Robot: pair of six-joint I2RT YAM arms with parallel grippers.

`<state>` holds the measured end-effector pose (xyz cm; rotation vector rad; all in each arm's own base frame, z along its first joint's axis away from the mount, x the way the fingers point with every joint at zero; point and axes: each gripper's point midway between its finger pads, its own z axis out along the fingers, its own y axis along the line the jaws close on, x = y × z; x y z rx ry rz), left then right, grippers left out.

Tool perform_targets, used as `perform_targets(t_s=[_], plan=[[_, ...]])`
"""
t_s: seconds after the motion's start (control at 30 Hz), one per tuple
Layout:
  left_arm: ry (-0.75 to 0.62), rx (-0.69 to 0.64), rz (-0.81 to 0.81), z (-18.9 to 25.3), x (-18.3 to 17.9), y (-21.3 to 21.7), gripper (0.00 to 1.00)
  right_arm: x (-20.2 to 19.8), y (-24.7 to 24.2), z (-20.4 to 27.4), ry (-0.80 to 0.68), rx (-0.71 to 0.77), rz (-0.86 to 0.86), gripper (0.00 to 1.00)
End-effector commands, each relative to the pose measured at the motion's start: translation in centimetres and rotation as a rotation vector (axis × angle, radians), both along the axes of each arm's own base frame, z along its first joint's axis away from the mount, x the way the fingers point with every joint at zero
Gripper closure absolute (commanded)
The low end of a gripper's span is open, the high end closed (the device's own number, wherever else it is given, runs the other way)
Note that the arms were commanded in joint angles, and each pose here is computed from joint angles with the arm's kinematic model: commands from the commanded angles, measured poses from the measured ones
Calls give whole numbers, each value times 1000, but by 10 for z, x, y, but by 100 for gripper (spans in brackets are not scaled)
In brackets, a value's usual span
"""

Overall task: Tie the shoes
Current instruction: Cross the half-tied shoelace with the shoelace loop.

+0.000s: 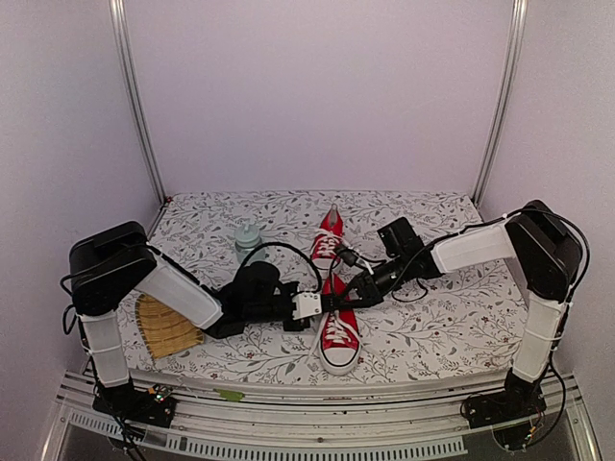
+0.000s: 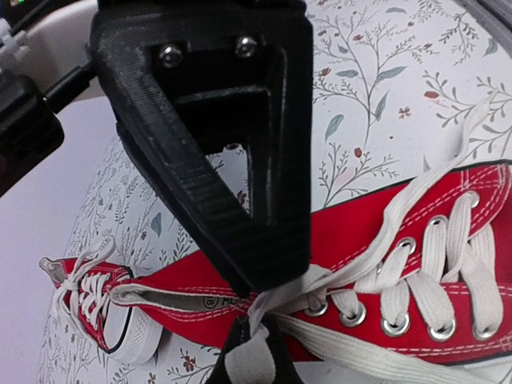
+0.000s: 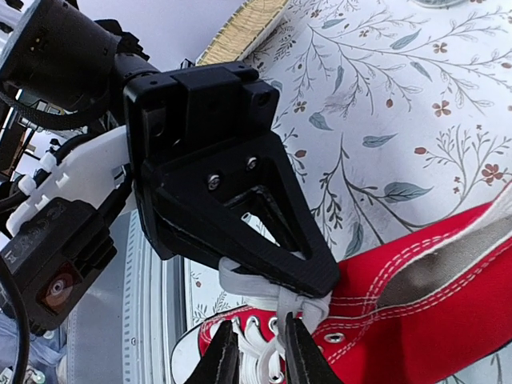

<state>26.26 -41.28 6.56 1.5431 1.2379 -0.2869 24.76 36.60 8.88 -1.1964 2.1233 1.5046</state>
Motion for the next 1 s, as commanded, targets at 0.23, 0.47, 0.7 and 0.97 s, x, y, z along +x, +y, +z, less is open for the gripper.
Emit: perform_targets(t_s=[0.23,0.47,0.7,0.97], plan=[[56,-21,20,2,4,7,100,-1,11,-3,1,10,-13,88],[76,-31,24,2,4,8,100,-4,3,-10,-18,-15,-40,83],[79,-26,25,1,4,8,100,-4,3,-12,-21,-21,-42,86],[84,-19,17,1,3,8,89,-2,5,4,-50,2,-52,99]])
